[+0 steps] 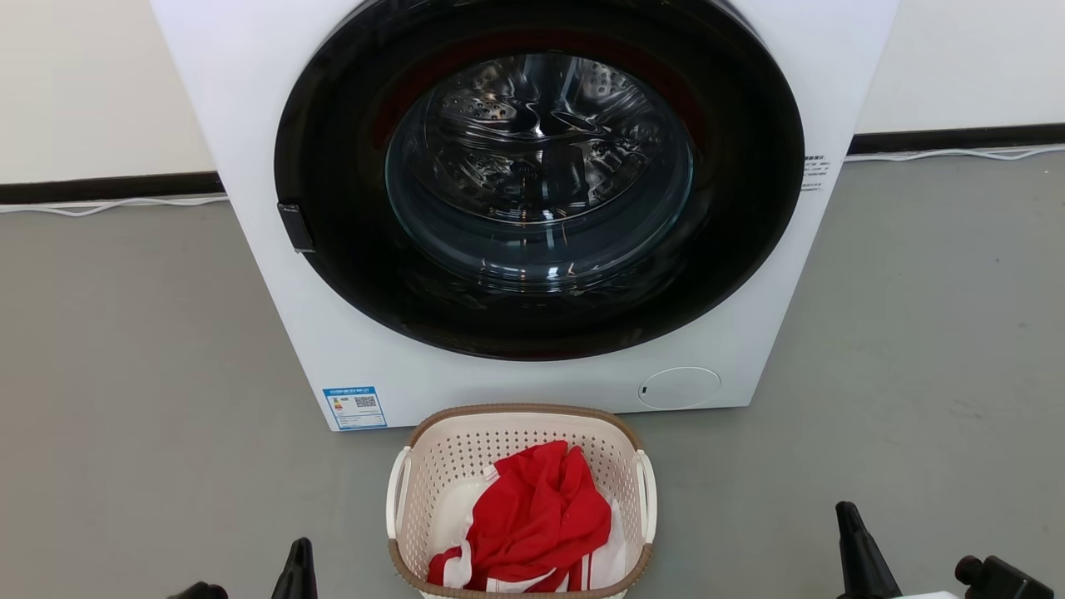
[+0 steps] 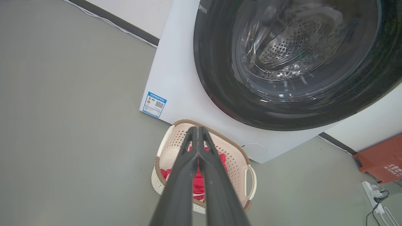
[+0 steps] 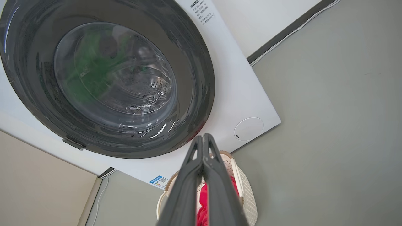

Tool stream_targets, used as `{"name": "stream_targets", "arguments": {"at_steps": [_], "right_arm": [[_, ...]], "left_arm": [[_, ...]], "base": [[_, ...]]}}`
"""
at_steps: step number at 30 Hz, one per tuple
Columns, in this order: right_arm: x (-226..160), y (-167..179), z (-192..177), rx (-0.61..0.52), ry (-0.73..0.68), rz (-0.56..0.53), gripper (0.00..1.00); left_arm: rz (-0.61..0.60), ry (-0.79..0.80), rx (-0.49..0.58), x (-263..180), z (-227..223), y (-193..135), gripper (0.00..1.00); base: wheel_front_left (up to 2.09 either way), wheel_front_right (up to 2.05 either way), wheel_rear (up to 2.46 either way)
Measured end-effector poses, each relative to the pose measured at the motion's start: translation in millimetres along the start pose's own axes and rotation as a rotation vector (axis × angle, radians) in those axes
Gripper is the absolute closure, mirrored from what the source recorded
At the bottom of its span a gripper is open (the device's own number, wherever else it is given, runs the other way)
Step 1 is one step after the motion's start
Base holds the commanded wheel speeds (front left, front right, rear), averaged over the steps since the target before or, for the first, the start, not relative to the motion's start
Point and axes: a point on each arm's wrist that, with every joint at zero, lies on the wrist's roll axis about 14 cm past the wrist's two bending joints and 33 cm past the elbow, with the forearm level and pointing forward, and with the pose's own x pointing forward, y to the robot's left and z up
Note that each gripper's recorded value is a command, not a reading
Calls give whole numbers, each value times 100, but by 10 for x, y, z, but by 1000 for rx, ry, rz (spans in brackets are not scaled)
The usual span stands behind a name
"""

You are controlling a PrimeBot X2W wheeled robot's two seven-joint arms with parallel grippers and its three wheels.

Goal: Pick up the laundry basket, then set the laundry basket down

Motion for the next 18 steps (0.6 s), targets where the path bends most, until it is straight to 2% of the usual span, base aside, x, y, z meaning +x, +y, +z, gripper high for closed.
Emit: {"name": "stream_targets", "arguments": {"at_steps": [18], "right_arm": [[102,24,102,191,-12,-6,100]], "left_arm": [[-10,33,-212,81,11,-16,100]], "base": [[0,0,0]]}}
